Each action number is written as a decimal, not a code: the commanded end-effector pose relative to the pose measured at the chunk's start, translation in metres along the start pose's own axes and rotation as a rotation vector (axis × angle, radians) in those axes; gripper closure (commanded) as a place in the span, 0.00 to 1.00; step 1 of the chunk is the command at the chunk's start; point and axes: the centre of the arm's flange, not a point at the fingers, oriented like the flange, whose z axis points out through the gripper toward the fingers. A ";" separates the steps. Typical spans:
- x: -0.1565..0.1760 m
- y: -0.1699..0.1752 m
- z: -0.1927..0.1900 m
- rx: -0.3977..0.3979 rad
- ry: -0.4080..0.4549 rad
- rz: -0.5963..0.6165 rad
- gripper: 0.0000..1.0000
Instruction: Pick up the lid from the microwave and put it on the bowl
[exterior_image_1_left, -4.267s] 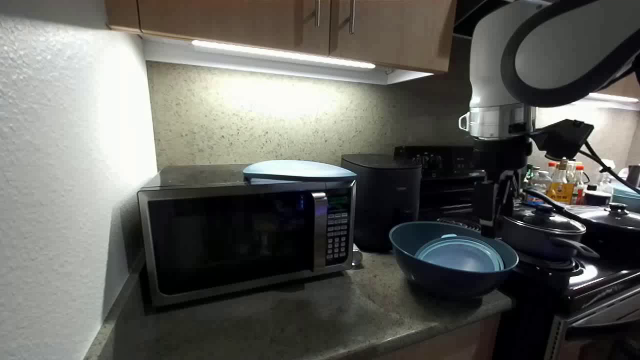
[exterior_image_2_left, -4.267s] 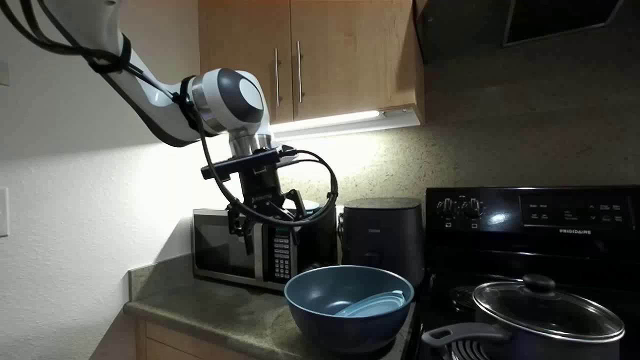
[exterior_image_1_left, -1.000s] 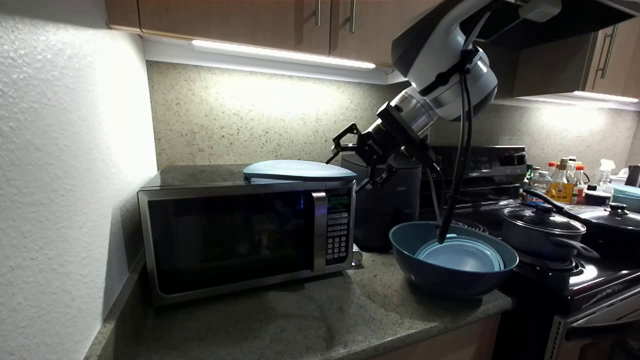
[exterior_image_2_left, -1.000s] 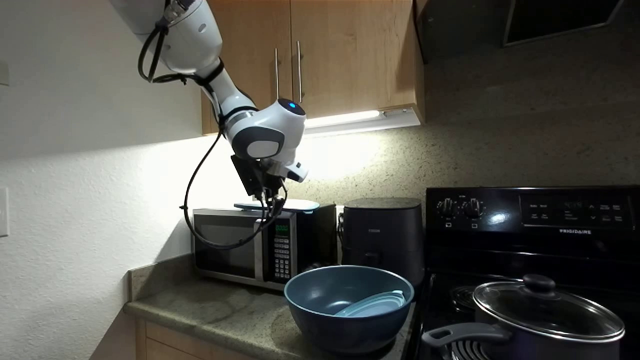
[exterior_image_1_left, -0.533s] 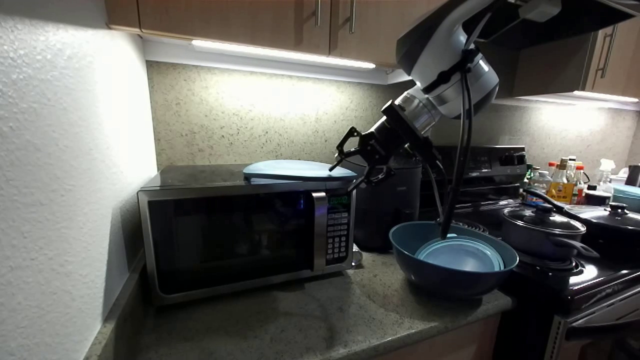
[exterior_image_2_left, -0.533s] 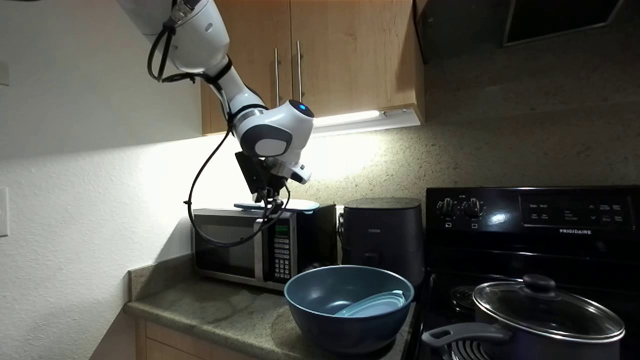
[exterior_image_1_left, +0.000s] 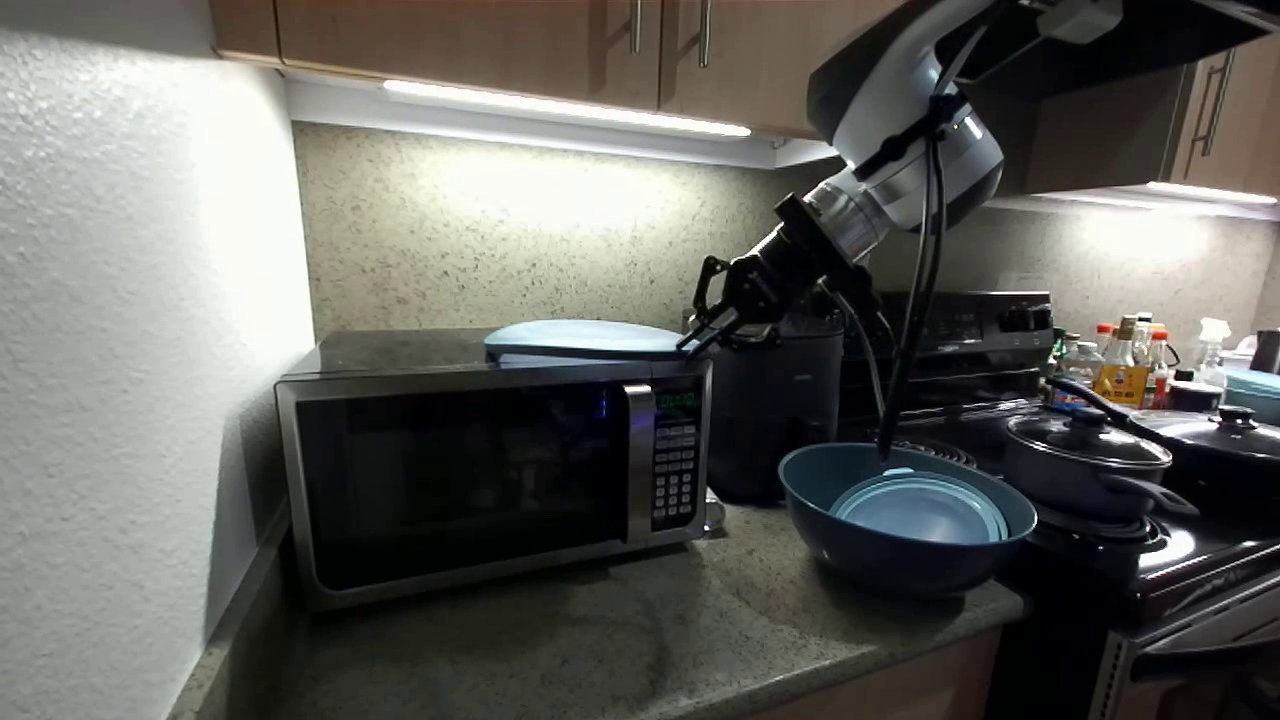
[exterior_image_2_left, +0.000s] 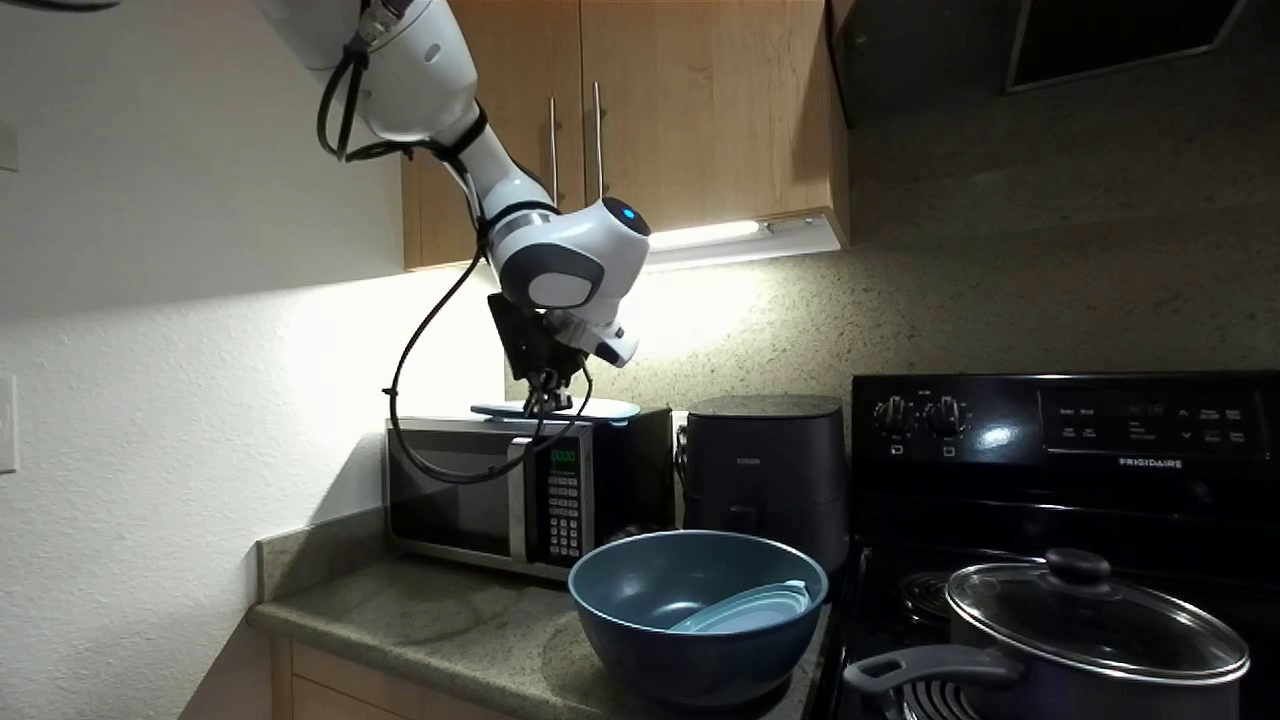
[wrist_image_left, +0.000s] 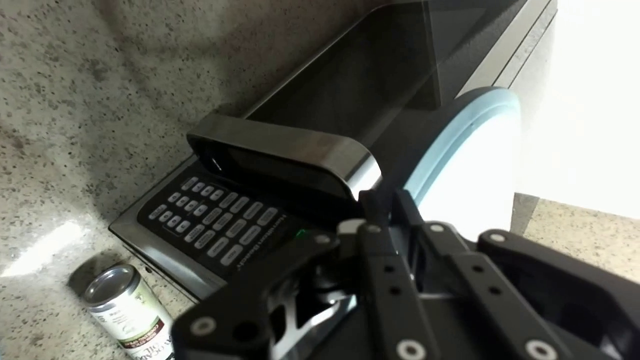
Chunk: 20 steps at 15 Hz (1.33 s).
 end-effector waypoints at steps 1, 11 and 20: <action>0.005 0.000 -0.007 0.013 0.012 0.013 0.68; 0.000 0.001 0.000 0.016 -0.048 0.008 0.21; 0.027 0.003 0.017 0.108 -0.021 0.036 0.00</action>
